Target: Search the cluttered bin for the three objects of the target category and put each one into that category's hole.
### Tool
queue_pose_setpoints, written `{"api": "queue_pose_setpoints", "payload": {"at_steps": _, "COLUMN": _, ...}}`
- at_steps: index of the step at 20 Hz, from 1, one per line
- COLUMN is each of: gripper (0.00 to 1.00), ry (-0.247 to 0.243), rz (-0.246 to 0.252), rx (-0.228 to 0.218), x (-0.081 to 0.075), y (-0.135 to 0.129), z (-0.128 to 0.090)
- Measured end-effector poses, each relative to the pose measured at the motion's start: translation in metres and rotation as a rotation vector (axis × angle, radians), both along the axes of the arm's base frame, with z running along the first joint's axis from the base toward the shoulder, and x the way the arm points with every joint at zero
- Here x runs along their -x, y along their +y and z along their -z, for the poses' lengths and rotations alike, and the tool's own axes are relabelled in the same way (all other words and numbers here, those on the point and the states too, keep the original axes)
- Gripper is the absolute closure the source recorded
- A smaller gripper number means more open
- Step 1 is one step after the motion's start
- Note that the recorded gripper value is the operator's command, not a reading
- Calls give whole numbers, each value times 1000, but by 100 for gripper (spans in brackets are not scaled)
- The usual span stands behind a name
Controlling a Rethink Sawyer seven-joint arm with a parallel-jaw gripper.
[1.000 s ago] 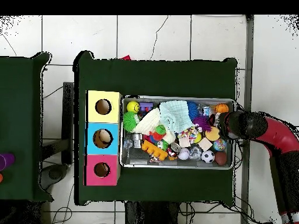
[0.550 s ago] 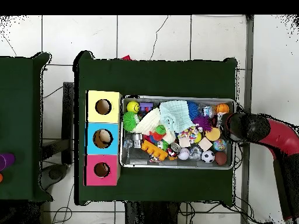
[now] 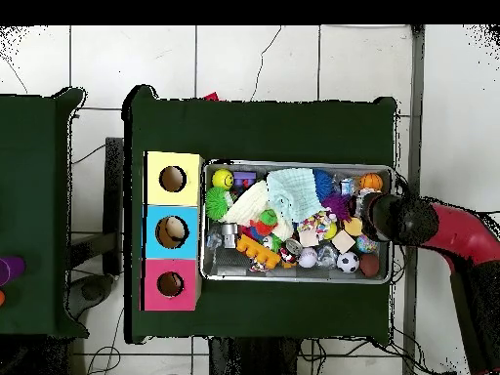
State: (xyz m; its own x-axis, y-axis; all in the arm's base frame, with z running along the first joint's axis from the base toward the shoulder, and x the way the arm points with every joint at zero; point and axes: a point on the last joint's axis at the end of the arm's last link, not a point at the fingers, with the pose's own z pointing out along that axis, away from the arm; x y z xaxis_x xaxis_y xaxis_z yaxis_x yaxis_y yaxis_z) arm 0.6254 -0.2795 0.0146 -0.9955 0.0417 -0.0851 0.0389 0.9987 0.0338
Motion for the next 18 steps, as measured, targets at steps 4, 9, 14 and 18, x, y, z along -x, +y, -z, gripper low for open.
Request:
{"api": "queue_pose_setpoints", "payload": {"at_steps": 4, "gripper": 0, "ry": -34, "rz": -25, "rx": 21, "x": 1, "y": 21, "z": 6}}
{"api": "queue_pose_setpoints", "payload": {"at_steps": 9, "gripper": 0, "ry": -54, "rz": -48, "rx": 31, "x": 1, "y": 44, "z": 15}}
{"api": "queue_pose_setpoints", "payload": {"at_steps": 14, "gripper": 0, "ry": -62, "rz": -44, "rx": 30, "x": 0, "y": 59, "z": 24}}
{"api": "queue_pose_setpoints", "payload": {"at_steps": 18, "gripper": 0, "ry": -75, "rz": -28, "rx": 29, "x": -2, "y": 72, "z": 32}}
